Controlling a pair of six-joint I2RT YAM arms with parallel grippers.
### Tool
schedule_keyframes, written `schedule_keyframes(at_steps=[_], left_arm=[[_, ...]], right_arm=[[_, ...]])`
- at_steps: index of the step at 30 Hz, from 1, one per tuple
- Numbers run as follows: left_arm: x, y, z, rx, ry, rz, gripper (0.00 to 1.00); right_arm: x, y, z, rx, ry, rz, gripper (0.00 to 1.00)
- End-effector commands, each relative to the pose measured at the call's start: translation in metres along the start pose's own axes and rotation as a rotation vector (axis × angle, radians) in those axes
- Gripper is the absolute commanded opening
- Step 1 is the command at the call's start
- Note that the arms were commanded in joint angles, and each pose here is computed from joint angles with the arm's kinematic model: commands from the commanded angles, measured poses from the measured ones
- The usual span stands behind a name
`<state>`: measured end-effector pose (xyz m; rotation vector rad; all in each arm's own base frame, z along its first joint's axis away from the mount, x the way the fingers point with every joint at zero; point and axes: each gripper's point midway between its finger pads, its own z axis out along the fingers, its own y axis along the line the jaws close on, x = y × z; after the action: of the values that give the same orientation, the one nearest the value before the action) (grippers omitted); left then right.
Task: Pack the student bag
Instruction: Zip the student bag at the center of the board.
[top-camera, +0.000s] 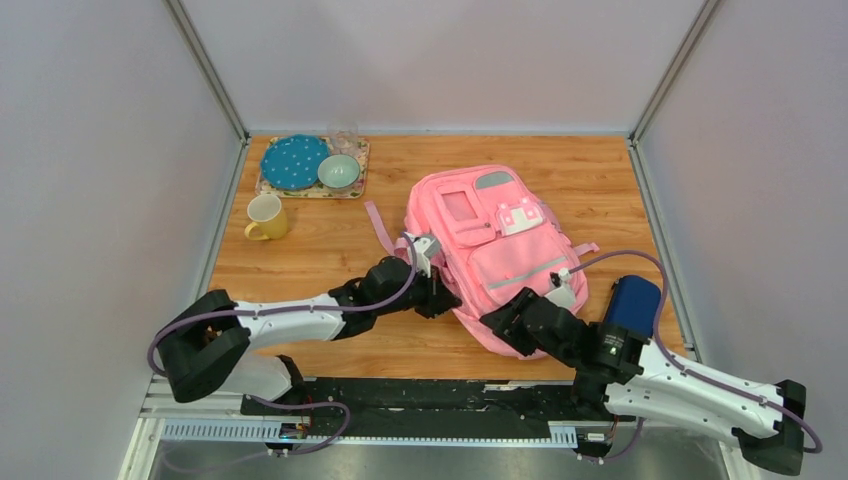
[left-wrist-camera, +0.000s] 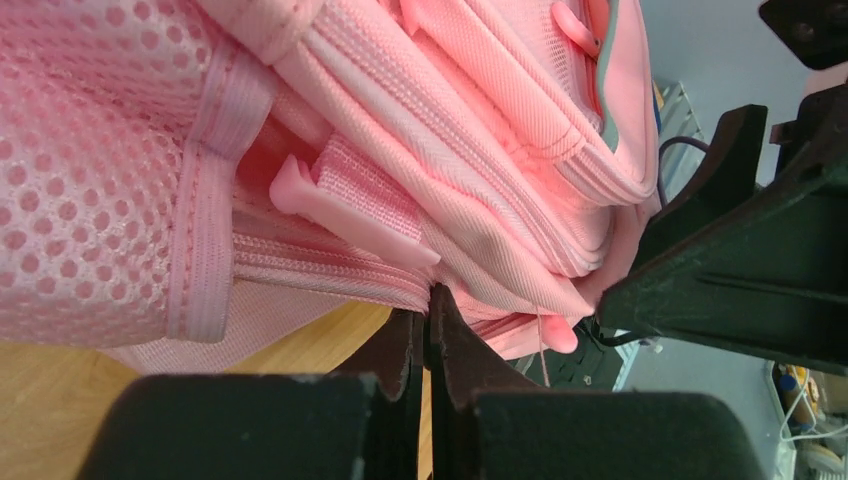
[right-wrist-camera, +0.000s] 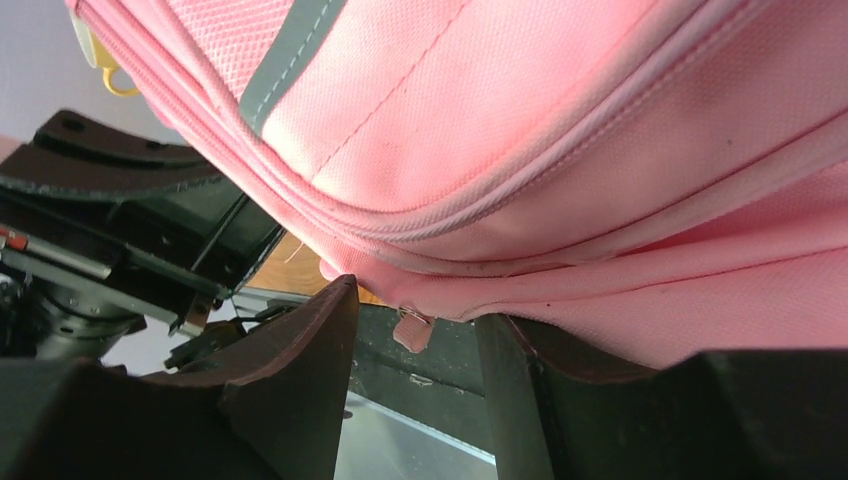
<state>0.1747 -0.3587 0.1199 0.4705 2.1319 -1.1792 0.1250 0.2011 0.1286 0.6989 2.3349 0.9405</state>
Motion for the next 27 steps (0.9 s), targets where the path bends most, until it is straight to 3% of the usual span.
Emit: schedule_keyframes(at_steps=[1,11,18,27], left_arm=[[-0.002,-0.049,-0.026,0.179,-0.084,0.021,0.00],[0.028,-0.032,-0.038,0.118,-0.170,-0.071,0.00],[0.023,-0.030,-0.028,0.090,-0.183,-0.062,0.00],[0.026,-0.045,-0.007,0.134,-0.100,0.071,0.00]], right_arm=[[-0.043,0.014,0.004,0.003,-0.219,-0.021,0.52],[-0.055,0.047,0.029,0.015,-0.220,-0.171,0.52],[-0.054,0.062,0.024,-0.011,-0.127,-0.307,0.52],[-0.020,0.047,-0.024,-0.152,0.059,-0.209,0.57]])
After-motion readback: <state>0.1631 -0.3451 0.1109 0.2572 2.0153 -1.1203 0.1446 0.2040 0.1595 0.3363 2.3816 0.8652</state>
